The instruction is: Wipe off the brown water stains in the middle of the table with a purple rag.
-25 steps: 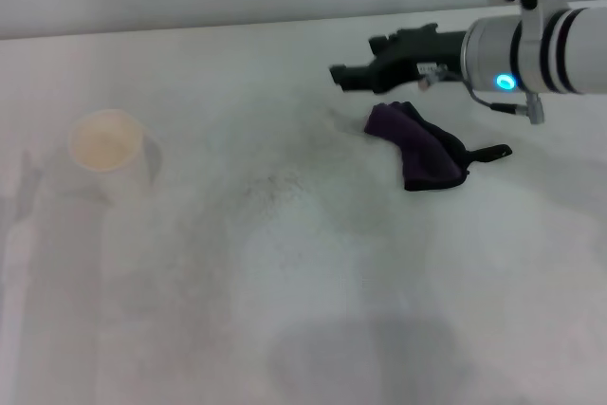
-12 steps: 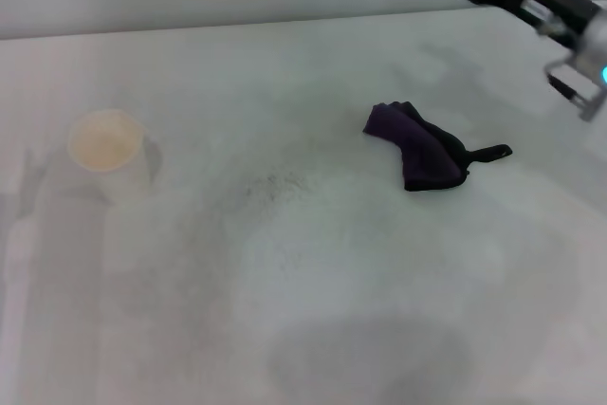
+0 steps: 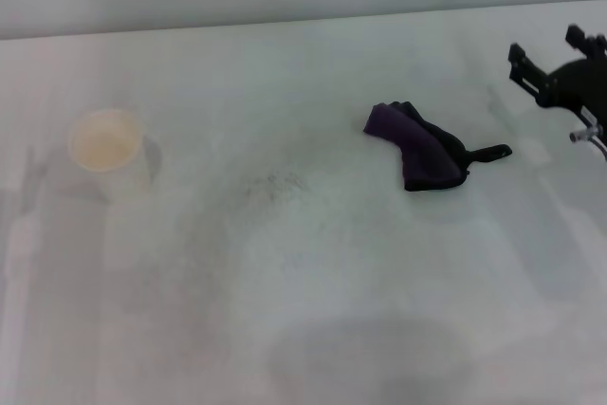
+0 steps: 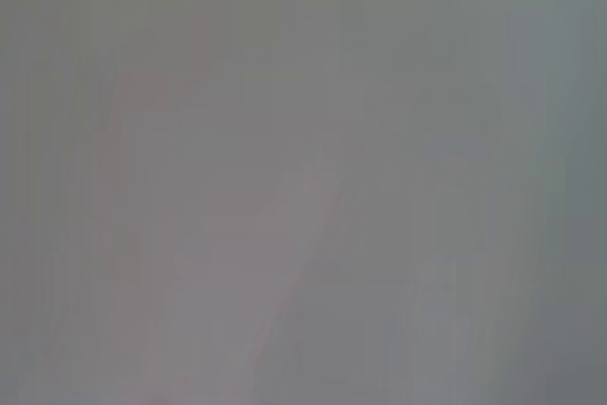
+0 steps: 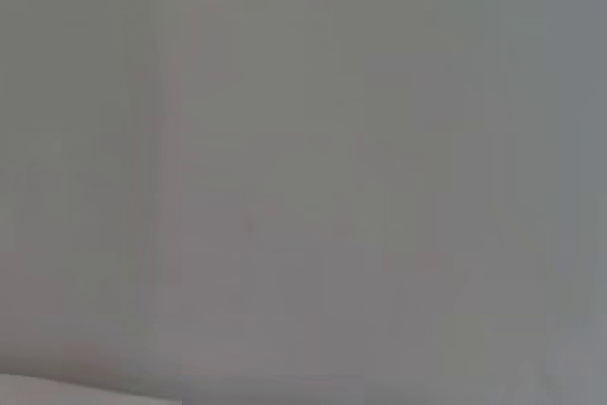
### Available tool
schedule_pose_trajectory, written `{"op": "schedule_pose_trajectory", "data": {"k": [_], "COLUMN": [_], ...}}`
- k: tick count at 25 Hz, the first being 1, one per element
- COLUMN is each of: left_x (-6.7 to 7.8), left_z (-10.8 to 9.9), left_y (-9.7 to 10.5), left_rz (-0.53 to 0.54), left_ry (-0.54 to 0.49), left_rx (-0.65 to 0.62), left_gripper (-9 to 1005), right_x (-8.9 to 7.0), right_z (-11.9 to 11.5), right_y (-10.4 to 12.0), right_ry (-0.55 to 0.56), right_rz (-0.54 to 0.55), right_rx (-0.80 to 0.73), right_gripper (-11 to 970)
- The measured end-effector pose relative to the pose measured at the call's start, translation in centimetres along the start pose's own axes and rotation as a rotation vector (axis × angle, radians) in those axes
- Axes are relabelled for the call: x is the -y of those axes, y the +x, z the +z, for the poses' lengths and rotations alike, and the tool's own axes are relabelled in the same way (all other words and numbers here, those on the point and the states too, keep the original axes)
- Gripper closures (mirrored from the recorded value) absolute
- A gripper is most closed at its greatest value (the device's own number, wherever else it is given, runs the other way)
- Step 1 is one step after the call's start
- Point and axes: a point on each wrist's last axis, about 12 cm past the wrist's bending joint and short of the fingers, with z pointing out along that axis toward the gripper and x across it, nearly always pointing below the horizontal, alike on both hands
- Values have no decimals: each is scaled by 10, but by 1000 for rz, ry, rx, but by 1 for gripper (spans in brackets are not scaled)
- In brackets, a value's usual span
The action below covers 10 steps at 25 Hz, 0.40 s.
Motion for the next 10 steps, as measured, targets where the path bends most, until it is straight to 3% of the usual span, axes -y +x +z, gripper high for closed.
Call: {"op": "schedule_pose_trajectory", "data": {"k": [10], "left_x": [7], "left_z": [4], "left_y": [0], "left_rz": [-12], "left_ry": [16], "left_rx": [5], "left_gripper": [112], "right_x": [-1], "right_z": [-1], "right_y": [2], "right_ry": [-1], "right_rz": [69], "right_rx": [-7], "right_gripper": [83]}}
